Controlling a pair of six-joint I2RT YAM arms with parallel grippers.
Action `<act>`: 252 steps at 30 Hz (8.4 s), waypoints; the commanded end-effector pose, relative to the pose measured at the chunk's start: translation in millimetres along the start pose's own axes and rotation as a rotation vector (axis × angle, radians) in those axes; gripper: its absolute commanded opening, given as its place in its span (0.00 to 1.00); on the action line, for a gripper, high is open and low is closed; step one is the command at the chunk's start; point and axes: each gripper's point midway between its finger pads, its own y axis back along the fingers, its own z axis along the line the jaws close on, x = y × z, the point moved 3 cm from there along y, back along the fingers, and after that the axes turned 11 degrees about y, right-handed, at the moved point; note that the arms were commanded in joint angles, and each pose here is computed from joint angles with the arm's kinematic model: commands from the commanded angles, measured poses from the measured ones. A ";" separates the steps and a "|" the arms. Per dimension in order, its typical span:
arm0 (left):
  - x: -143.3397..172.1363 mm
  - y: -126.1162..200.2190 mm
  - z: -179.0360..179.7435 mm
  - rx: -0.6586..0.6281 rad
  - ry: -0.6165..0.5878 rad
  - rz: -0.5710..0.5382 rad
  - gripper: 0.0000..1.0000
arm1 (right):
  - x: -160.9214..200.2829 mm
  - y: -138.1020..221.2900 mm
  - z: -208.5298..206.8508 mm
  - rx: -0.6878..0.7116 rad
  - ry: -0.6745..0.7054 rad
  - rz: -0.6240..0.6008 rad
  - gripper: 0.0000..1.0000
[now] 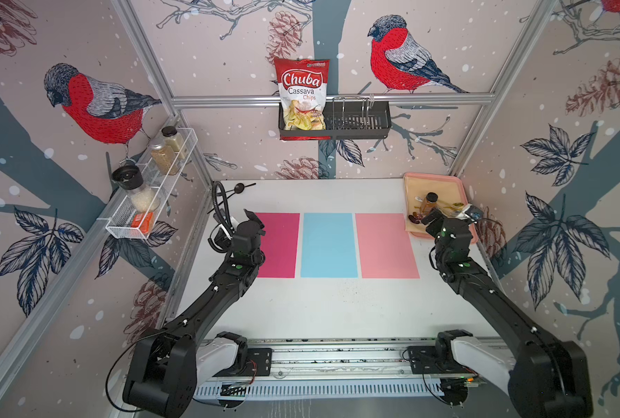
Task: Fold the rectangular paper in half along the long edge
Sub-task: Pick up the paper from the center of the board.
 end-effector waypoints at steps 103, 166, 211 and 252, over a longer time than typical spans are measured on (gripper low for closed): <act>132.0 -120.5 77.0 -0.067 -0.275 1.017 0.00 | 266.5 88.1 409.7 -0.762 0.381 0.819 0.84; 153.8 -113.1 61.9 -0.014 -0.299 1.073 0.00 | 330.1 63.5 408.6 -0.783 0.364 0.972 0.84; 187.9 -87.2 43.4 -0.001 -0.431 1.122 0.00 | 338.8 55.7 421.9 -0.907 0.200 0.987 0.83; 221.6 -58.2 17.7 0.099 -0.473 1.182 0.00 | 350.0 58.3 430.1 -0.981 0.134 1.015 0.62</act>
